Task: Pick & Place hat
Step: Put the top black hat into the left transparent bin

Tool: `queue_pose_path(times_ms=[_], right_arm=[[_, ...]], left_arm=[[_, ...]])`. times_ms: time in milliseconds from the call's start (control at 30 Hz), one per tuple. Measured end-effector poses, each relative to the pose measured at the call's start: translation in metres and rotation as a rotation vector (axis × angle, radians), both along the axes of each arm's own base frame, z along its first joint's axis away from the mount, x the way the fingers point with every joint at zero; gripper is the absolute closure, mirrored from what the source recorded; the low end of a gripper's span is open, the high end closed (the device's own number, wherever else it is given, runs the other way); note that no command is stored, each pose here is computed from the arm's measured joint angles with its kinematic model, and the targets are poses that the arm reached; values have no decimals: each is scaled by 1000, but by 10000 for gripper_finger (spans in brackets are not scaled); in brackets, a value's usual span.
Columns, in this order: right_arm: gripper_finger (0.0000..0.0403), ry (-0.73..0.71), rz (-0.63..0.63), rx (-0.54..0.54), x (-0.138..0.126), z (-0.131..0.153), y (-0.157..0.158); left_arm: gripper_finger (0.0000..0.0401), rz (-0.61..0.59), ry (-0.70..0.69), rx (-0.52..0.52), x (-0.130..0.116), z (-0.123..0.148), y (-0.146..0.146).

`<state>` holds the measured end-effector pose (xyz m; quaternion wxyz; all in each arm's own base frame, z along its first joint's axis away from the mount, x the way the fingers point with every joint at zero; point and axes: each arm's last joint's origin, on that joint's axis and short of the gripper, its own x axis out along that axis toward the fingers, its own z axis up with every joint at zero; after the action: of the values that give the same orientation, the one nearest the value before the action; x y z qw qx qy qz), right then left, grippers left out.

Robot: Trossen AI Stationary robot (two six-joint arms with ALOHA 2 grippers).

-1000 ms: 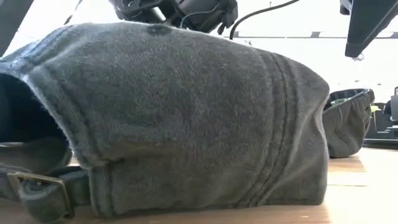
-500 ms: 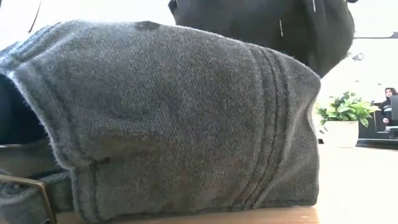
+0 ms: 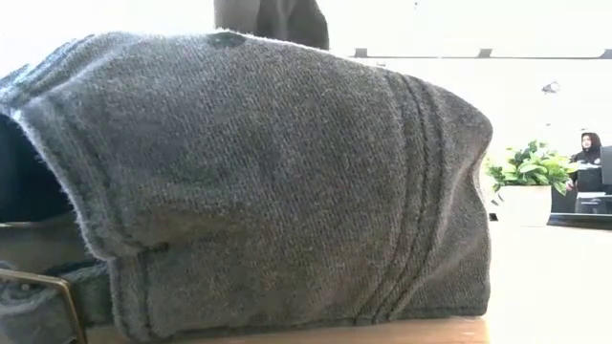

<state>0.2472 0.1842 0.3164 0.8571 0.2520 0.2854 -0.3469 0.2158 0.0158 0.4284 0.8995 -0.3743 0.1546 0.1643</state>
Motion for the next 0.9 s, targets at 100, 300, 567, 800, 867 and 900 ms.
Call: queue_pose_path(times_ms=[100,300,567,800,867,900], right_arm=[[234,5,-30,6,6,0,-8],[234,2,-63,8,11,1,-17],[234,-5,-83,20,13,0,-18],[234,0,-79,22,12,-1,-18],[234,6,-77,22,12,-2,-17],[234,11,-72,18,12,-2,-17]], left_arm=[[394,64,17,-134,-9,-17,22],[394,54,18,-534,-14,-76,60],[390,249,-171,-731,-12,-135,95],[353,459,-122,-840,-18,-173,99],[342,442,-125,-848,-16,-172,96],[337,430,-136,-839,-16,-168,95]])
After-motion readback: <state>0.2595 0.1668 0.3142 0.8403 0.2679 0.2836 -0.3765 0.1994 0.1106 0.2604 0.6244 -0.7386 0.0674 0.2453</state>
